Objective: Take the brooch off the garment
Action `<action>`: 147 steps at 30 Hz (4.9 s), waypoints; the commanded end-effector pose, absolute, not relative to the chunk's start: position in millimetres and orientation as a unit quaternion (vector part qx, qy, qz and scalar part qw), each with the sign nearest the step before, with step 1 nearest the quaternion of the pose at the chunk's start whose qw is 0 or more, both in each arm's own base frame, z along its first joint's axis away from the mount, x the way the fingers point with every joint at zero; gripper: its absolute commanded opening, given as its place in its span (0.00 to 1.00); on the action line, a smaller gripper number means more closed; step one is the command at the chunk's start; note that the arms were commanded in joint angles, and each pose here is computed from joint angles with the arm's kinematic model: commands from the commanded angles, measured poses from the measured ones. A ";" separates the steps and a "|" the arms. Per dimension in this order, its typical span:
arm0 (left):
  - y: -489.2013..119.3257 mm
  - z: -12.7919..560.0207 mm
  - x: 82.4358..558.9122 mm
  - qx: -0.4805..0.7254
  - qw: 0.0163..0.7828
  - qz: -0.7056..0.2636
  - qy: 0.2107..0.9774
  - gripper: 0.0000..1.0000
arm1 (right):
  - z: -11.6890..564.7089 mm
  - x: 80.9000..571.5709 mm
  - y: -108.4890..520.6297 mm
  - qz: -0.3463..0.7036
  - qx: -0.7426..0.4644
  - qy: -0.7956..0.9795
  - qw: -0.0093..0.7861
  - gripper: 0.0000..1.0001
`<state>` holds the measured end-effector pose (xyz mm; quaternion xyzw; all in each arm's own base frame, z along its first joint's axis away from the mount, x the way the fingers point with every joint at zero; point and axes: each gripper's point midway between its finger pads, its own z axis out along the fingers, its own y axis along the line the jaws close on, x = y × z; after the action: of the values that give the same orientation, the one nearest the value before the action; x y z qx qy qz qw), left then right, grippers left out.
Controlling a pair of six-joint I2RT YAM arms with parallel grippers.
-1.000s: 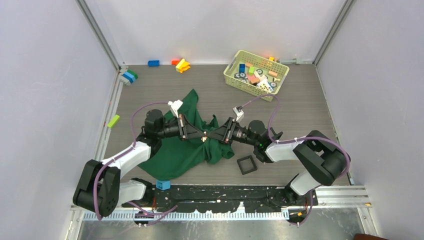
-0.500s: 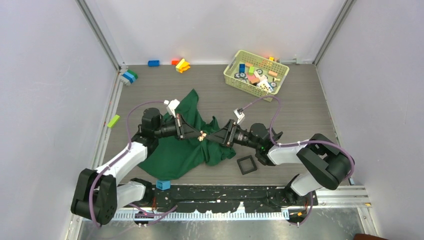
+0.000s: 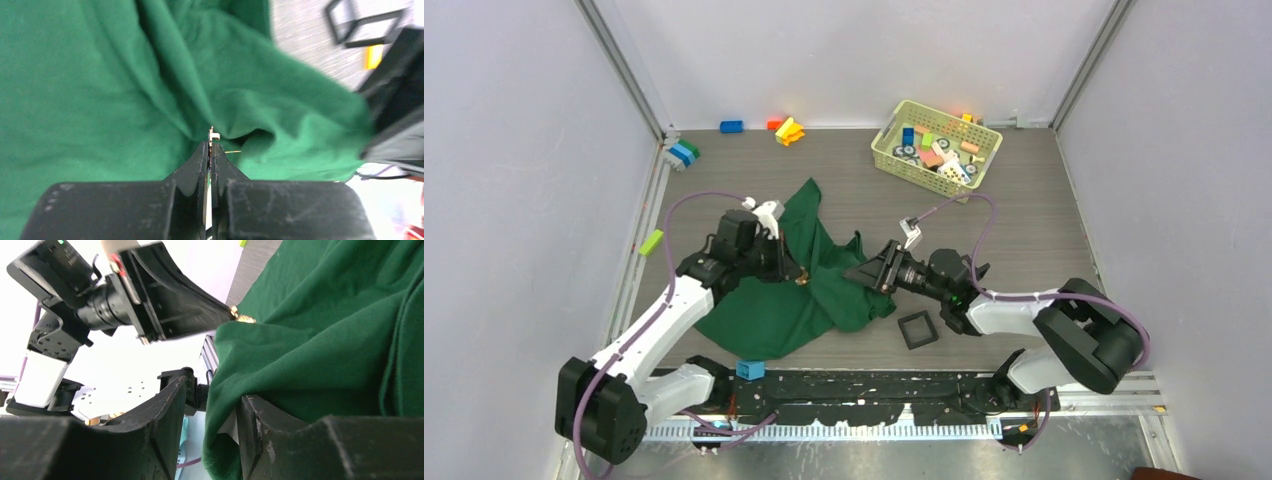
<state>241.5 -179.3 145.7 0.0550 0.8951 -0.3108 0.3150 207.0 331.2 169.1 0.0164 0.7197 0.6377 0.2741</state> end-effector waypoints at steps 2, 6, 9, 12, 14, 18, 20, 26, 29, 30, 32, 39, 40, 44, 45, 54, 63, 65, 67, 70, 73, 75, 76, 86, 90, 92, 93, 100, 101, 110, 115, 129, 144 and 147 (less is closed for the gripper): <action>-143.3 115.8 237.6 0.053 0.297 -0.170 0.938 0.00 | 199.4 221.9 315.0 0.620 0.019 0.695 0.364 0.44; -129.6 121.0 244.7 0.023 0.314 -0.134 0.940 0.00 | 200.0 223.9 300.3 0.572 0.013 0.721 0.392 0.46; -118.0 137.3 253.0 -0.019 0.367 -0.125 0.921 0.00 | 203.6 227.5 286.3 0.538 0.022 0.732 0.416 0.58; -120.2 154.4 254.9 -0.037 0.401 -0.155 0.902 0.00 | 197.9 227.2 273.0 0.500 0.023 0.753 0.427 0.69; -132.5 166.4 253.4 -0.026 0.398 -0.201 0.895 0.00 | 198.0 226.7 267.4 0.484 0.017 0.759 0.435 0.73; -173.8 197.5 245.1 0.011 0.364 -0.355 0.861 0.00 | 212.1 219.7 267.6 0.475 -0.030 0.760 0.443 0.74; -190.9 212.7 240.1 0.024 0.346 -0.421 0.838 0.00 | 225.8 216.7 267.7 0.468 -0.059 0.759 0.449 0.74; -213.1 243.9 239.8 0.016 0.310 -0.527 0.791 0.00 | 263.7 198.7 270.5 0.502 -0.126 0.707 0.482 0.74; -218.5 254.8 240.5 0.016 0.296 -0.555 0.777 0.00 | 276.3 190.7 271.9 0.516 -0.159 0.676 0.501 0.74; -220.9 260.8 240.2 0.019 0.294 -0.568 0.769 0.00 | 281.5 186.7 273.7 0.523 -0.175 0.663 0.507 0.73; -225.8 272.3 238.1 0.027 0.287 -0.594 0.751 0.00 | 286.0 179.1 277.0 0.534 -0.200 0.647 0.507 0.72; -232.9 299.1 223.8 0.045 0.266 -0.655 0.706 0.00 | 302.1 174.1 297.4 0.580 -0.222 0.621 0.479 0.61; -233.0 302.2 221.4 0.049 0.267 -0.659 0.702 0.00 | 301.7 176.0 300.9 0.584 -0.221 0.621 0.474 0.60; -232.9 306.9 217.0 0.055 0.270 -0.663 0.696 0.00 | 314.4 177.7 310.4 0.617 -0.208 0.602 0.463 0.53; -233.4 307.7 215.7 0.058 0.271 -0.664 0.694 0.00 | 320.2 177.2 311.9 0.628 -0.201 0.595 0.459 0.52; -240.3 314.5 204.3 0.081 0.261 -0.684 0.677 0.00 | 334.9 182.3 324.3 0.656 -0.187 0.588 0.435 0.45; -242.2 318.3 199.8 0.090 0.261 -0.689 0.670 0.00 | 340.0 182.1 329.5 0.661 -0.189 0.587 0.428 0.41; -242.4 318.8 198.9 0.093 0.260 -0.689 0.670 0.00 | 340.1 184.1 327.2 0.657 -0.181 0.589 0.435 0.46; -242.1 319.7 197.9 0.096 0.261 -0.690 0.669 0.00 | 339.8 187.2 324.3 0.650 -0.172 0.594 0.442 0.50; -241.9 319.6 196.8 0.097 0.260 -0.691 0.668 0.00 | 334.9 194.7 317.8 0.630 -0.152 0.608 0.459 0.58; -241.9 320.6 196.8 0.097 0.261 -0.692 0.667 0.00 | 325.6 200.8 307.6 0.601 -0.138 0.623 0.481 0.61; -241.9 322.1 196.2 0.099 0.262 -0.692 0.665 0.00 | 314.3 204.1 301.1 0.578 -0.133 0.638 0.491 0.61; -241.8 322.5 196.0 0.100 0.263 -0.692 0.665 0.00 | 308.5 205.3 298.9 0.570 -0.131 0.644 0.493 0.61; -244.8 322.6 191.4 0.112 0.255 -0.695 0.663 0.00 | 277.0 197.2 306.9 0.548 -0.178 0.681 0.452 0.58; -246.8 321.8 189.2 0.118 0.253 -0.696 0.661 0.00 | 280.9 193.2 317.3 0.557 -0.196 0.677 0.439 0.56; -247.8 321.2 188.4 0.120 0.251 -0.697 0.661 0.00 | 283.9 190.2 322.1 0.562 -0.205 0.673 0.435 0.55; -248.2 320.5 188.5 0.120 0.250 -0.696 0.662 0.00 | 286.6 189.2 324.3 0.565 -0.209 0.670 0.434 0.55; -251.0 313.1 188.3 0.126 0.244 -0.694 0.665 0.00 | 306.1 179.7 328.0 0.588 -0.217 0.648 0.432 0.55; -251.3 312.0 188.3 0.127 0.244 -0.694 0.666 0.00 | 309.1 178.2 328.1 0.591 -0.220 0.645 0.432 0.55; -254.4 308.6 187.1 0.136 0.238 -0.693 0.667 0.00 | 316.1 174.2 332.8 0.599 -0.232 0.644 0.415 0.50; -254.4 307.9 185.5 0.140 0.235 -0.693 0.667 0.00 | 317.4 175.4 334.3 0.602 -0.228 0.644 0.413 0.49; -256.6 312.9 171.8 0.171 0.229 -0.697 0.658 0.00 | 323.7 171.9 343.7 0.637 -0.220 0.627 0.390 0.42; -254.3 313.9 165.1 0.183 0.237 -0.696 0.653 0.00 | 318.9 157.0 342.6 0.655 -0.239 0.618 0.363 0.54; -254.3 315.5 165.2 0.183 0.238 -0.696 0.652 0.00 | 320.5 147.4 340.2 0.664 -0.258 0.602 0.360 0.68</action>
<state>173.9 -256.0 305.5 0.1532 0.6690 -0.6926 0.2219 164.4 342.5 299.7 -0.2178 0.6516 0.6388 0.3463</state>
